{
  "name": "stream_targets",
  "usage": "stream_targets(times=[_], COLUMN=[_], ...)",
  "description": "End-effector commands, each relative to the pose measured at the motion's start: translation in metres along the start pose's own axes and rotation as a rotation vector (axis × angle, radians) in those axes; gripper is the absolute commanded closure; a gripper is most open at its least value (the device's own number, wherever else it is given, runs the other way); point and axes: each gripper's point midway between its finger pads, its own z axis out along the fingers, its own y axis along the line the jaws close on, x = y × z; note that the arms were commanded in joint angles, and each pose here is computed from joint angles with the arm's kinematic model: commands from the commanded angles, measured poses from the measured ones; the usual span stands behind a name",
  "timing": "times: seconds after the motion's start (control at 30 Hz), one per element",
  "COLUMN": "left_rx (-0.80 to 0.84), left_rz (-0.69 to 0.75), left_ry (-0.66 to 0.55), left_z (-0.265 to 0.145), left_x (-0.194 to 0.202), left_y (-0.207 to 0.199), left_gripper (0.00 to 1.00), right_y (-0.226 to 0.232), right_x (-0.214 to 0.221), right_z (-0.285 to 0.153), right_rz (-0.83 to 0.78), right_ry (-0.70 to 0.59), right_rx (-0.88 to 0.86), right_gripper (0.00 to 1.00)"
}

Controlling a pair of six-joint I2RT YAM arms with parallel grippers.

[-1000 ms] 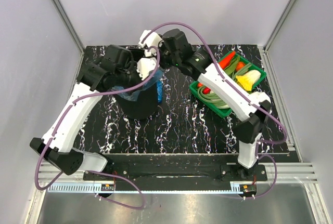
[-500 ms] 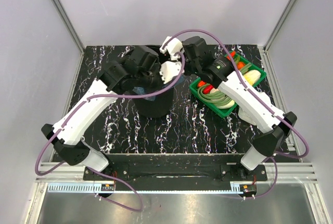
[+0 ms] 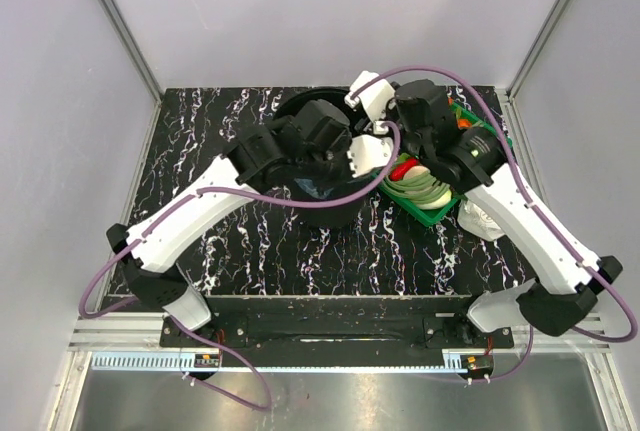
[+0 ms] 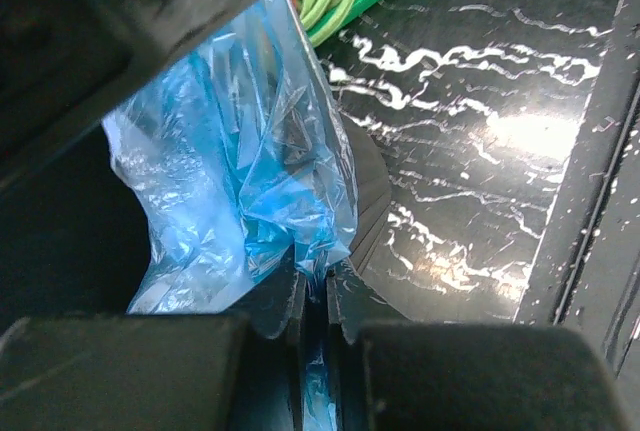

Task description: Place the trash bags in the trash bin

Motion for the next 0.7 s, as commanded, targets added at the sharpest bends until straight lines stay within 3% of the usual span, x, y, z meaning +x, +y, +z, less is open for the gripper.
stream_targets(times=[0.0,0.2,0.67], left_rx=[-0.039,-0.014,-0.097], left_rz=[0.070,0.080,0.061], left_ry=[-0.274,-0.256,-0.142], left_z=[-0.005,0.018,0.037], left_x=[-0.079,-0.085,-0.045], left_y=[0.005,-0.011,-0.010], left_gripper=[1.00,1.00,1.00], right_y=[-0.011,-0.019,-0.008], right_x=[0.002,0.015,0.055], right_z=[-0.011,-0.020,-0.019], right_rz=[0.035,0.043,0.064], right_ry=[-0.030,-0.022,0.049], right_rx=[0.031,0.046,0.026], right_gripper=[0.37,0.37,0.38])
